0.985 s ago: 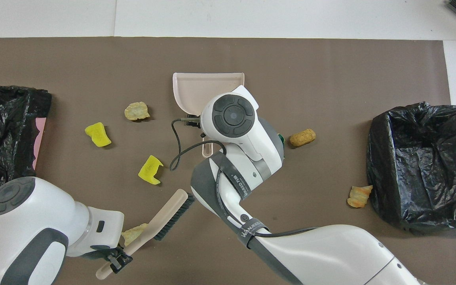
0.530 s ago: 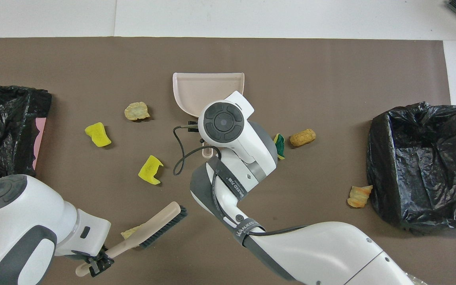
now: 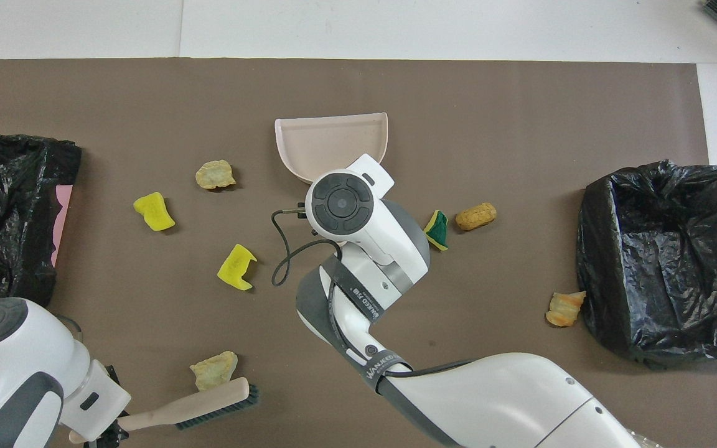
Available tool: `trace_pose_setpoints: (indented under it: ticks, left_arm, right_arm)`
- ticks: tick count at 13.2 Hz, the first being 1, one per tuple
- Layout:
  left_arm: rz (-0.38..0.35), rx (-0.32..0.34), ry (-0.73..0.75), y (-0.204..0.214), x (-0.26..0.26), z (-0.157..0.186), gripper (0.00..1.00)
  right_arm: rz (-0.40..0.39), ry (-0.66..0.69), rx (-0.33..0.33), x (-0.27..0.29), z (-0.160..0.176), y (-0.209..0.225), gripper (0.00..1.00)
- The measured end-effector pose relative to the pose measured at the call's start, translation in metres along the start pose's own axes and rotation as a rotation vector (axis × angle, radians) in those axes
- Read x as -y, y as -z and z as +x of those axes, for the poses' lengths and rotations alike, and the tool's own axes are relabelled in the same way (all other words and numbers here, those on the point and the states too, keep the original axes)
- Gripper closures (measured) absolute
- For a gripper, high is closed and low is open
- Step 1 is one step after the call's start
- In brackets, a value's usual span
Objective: Sweep and dump trash in bin
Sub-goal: 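Lift the brush with the left gripper while the right gripper grasps the dustpan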
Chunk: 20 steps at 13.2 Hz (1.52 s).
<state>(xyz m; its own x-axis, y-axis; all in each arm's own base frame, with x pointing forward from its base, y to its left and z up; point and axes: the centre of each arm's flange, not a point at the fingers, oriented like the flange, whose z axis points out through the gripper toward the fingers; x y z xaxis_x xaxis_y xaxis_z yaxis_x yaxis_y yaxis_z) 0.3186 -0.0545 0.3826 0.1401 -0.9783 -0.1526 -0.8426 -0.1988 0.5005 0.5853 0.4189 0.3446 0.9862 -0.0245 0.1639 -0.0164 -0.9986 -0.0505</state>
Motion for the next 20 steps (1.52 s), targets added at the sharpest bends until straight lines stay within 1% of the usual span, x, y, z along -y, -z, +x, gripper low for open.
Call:
trace_pose_setpoints:
  ticks: [1,3,4,5,7,9,10,11,13,16,19,20]
  left_arm:
    - [0.002,0.005,0.0,-0.007,0.001,-0.001,0.74]
    - [0.005,0.007,0.0,-0.018,0.002,-0.001,0.74]
    - [0.014,0.004,0.0,-0.021,0.004,0.0,0.74]
    - [0.033,-0.002,0.0,-0.023,0.006,0.0,0.74]
    - [0.077,-0.017,0.0,-0.026,0.012,0.002,0.74]
    - [0.117,-0.028,0.003,-0.026,0.018,0.002,0.74]
    - [0.137,-0.029,0.007,-0.026,0.022,0.0,0.74]
    - [0.162,-0.031,0.009,-0.025,0.027,-0.002,0.74]
    - [0.213,-0.03,0.002,-0.023,0.038,-0.001,0.74]
    - [0.268,-0.042,-0.002,-0.014,0.054,0.004,0.74]
    - [0.327,-0.063,-0.001,0.014,0.081,0.012,0.74]
    - [0.343,-0.07,0.001,0.022,0.091,0.014,0.74]
  right_arm:
    - [0.001,0.0,-0.001,0.0,0.0,0.001,0.72]
    - [0.001,0.0,-0.002,0.0,0.0,0.002,0.67]
    - [-0.001,0.0,0.0,0.0,0.0,0.002,0.56]
    - [-0.003,0.0,0.002,0.0,0.0,0.002,0.51]
    - [-0.005,0.0,0.005,-0.001,-0.001,0.002,0.52]
    - [-0.007,0.001,0.007,-0.001,-0.001,0.002,0.55]
    - [-0.007,0.005,0.008,-0.001,-0.001,0.002,0.67]
    - [-0.009,0.011,0.009,-0.001,-0.001,0.003,0.69]
    - [-0.014,0.037,0.012,-0.003,0.0,0.008,0.69]
    - [-0.037,0.072,0.026,-0.019,0.007,0.033,0.69]
    - [-0.076,0.141,0.064,-0.053,0.02,0.065,0.69]
    - [-0.089,0.185,0.084,-0.069,0.024,0.075,0.69]
